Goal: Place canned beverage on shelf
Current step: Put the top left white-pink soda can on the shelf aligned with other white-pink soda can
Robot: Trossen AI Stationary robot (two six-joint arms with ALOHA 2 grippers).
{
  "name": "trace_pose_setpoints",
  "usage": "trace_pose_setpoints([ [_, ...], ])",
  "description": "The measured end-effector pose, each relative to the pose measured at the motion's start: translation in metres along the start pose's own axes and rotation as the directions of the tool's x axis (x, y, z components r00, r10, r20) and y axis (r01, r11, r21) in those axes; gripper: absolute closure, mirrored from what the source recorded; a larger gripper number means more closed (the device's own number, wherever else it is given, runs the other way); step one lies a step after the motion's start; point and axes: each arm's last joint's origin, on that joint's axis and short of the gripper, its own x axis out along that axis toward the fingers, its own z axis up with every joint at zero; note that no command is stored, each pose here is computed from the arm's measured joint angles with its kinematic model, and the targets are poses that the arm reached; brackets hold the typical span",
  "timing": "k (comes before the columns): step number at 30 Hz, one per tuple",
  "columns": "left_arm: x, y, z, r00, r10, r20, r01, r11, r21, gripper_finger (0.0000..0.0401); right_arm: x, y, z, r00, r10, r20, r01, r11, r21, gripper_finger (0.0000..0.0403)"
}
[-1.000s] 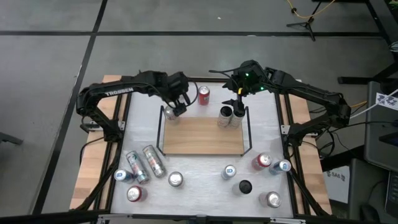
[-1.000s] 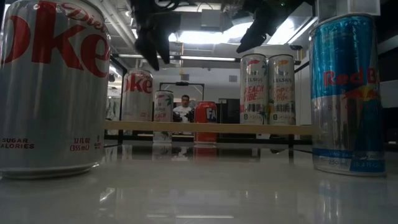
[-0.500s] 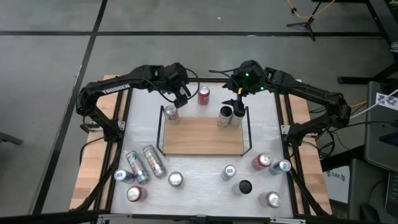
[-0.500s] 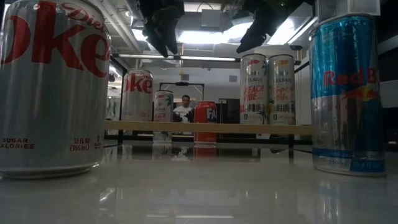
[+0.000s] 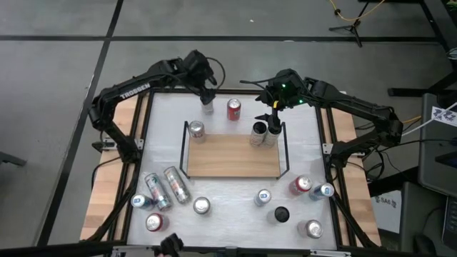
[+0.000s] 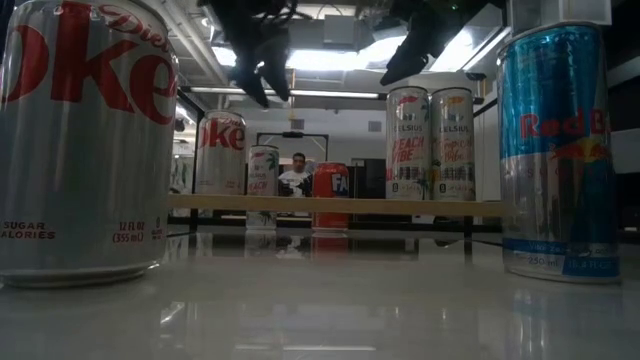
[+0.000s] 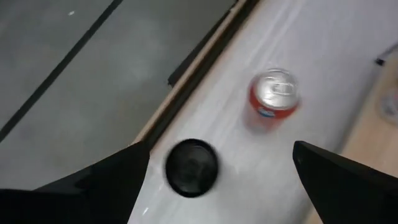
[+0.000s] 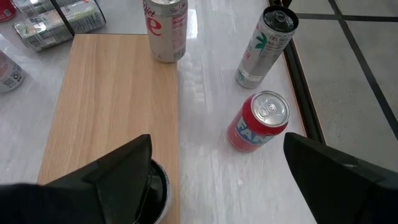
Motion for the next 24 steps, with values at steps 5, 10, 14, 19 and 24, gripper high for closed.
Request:
trace_pose_setpoints([
  [5, 0.015, 0.016, 0.001, 0.999, 0.026, -0.020, -0.027, 0.999, -0.022, 0.0012, 0.000, 0.000, 0.000, 1.000, 0.000, 0.000, 0.000, 1.000, 0.000, 0.0042],
  [10, 0.031, 0.024, -0.001, 0.998, -0.023, -0.057, 0.021, 0.999, -0.042, 0.0012, 0.000, 0.000, 0.000, 1.000, 0.001, -0.001, -0.001, 1.000, 0.000, 0.0042],
  [14, 0.044, 0.023, -0.002, 0.994, -0.055, -0.090, 0.051, 0.998, -0.048, 0.0012, 0.000, 0.000, 0.000, 1.000, 0.001, -0.002, -0.001, 1.000, 0.001, 0.0042],
  [19, 0.058, 0.022, -0.005, 0.990, -0.053, -0.133, 0.047, 0.998, -0.047, 0.0012, 0.000, 0.000, 0.000, 1.000, 0.001, -0.002, -0.001, 1.000, 0.001, 0.0042],
  [24, 0.066, 0.022, -0.009, 0.982, -0.049, -0.182, 0.038, 0.997, -0.065, 0.0012, 0.000, 0.000, 0.000, 1.000, 0.001, -0.002, -0.001, 1.000, 0.000, 0.0042],
])
